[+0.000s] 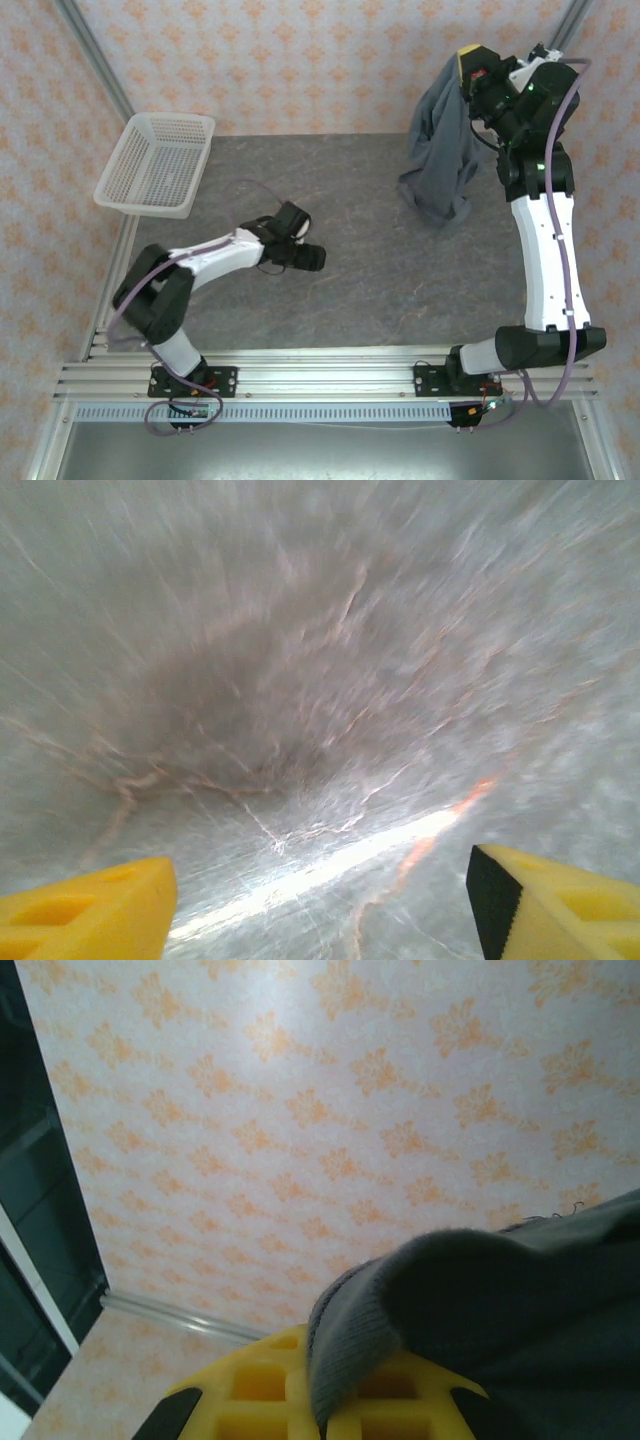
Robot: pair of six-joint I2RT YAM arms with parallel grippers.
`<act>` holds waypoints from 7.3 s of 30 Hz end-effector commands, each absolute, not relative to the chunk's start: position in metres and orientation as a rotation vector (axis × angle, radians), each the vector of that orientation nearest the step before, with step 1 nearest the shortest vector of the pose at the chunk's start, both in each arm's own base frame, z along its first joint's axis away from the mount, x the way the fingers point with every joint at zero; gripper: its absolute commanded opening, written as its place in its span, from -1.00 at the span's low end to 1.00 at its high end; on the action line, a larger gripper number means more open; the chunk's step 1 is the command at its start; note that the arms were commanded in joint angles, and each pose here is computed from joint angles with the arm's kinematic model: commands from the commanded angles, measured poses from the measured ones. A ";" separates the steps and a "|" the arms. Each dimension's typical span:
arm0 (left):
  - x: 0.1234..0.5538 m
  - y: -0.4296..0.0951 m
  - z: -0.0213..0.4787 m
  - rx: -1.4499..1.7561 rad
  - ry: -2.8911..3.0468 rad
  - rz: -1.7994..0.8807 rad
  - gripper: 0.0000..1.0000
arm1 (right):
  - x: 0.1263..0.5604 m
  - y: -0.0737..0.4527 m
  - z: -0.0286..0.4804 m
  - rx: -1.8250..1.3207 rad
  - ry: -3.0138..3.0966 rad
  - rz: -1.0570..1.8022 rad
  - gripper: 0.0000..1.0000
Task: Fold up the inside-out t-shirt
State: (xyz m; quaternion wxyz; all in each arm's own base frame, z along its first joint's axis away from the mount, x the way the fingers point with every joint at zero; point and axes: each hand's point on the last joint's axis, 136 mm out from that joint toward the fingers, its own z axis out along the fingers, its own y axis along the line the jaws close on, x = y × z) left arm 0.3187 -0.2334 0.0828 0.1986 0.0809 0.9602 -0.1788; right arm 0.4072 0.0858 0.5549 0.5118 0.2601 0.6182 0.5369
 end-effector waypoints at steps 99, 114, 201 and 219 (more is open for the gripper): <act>0.314 -0.204 0.281 0.388 2.187 -0.756 0.49 | 0.235 0.263 0.347 -0.732 1.620 1.095 -1.00; 0.325 -0.305 0.262 0.274 2.274 -1.299 0.43 | 0.236 0.262 0.354 -0.736 1.618 1.096 -1.00; 0.368 -0.270 0.201 0.175 2.531 -0.883 -1.00 | 0.265 0.252 0.245 -0.786 2.017 1.185 -1.00; 0.319 -0.225 0.222 -0.056 2.443 -0.813 0.05 | 0.284 0.248 0.279 -0.412 1.880 1.330 -1.00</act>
